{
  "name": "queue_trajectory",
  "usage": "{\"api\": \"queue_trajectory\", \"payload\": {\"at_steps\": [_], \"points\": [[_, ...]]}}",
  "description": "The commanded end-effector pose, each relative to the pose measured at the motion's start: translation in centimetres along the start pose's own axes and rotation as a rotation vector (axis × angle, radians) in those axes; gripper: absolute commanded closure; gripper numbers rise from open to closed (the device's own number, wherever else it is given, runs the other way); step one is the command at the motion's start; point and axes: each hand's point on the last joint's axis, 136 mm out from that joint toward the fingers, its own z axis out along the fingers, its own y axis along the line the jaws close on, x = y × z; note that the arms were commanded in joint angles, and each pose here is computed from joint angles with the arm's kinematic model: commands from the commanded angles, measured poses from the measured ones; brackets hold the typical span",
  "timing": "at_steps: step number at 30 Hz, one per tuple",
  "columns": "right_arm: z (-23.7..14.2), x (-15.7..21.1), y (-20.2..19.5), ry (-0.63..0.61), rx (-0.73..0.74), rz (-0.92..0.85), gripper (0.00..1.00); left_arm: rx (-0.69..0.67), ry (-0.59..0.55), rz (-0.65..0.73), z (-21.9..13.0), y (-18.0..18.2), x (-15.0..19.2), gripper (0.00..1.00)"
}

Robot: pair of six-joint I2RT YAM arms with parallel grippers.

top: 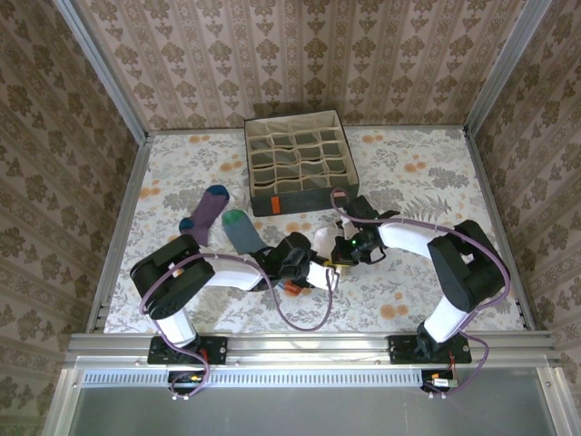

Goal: Roll the socks

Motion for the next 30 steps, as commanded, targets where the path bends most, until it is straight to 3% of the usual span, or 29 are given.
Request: {"api": "queue_trajectory", "payload": {"at_steps": [1, 7, 11, 13, 19, 21, 23, 30], "points": [[0.8, 4.5, -2.5, 0.146, 0.062, 0.102, 1.0, 0.105, 0.106, -0.051, 0.4, -3.4, 3.6, 0.86], [0.9, 4.0, -1.9, 0.138, 0.035, 0.089, 0.97, 0.118, 0.1, -0.063, -0.1, -4.0, 3.5, 0.63], [0.6, 3.8, -1.5, 0.138, 0.02, 0.073, 0.94, 0.125, 0.143, -0.06, 0.0, -4.4, 4.5, 0.57], [0.5, 3.8, -1.2, 0.144, 0.011, 0.059, 0.9, 0.152, 0.177, -0.055, 0.4, -4.7, 5.0, 0.63], [-2.6, 2.2, -0.2, 0.086, 0.0, 0.044, 0.73, 0.167, 0.197, -0.054, 0.2, -4.7, 5.2, 0.99], [-4.1, 0.9, 0.2, 0.043, -0.008, 0.035, 0.63, 0.169, 0.199, -0.049, 0.1, -4.9, 5.3, 1.0], [-5.0, -0.3, 0.6, 0.017, -0.002, 0.014, 0.6, 0.168, 0.196, -0.049, 0.1, -5.0, 5.3, 1.0], [-2.5, -2.6, 1.2, 0.019, 0.001, -0.017, 0.69, 0.159, 0.176, -0.088, 0.0, -4.9, 4.9, 1.0]]}}
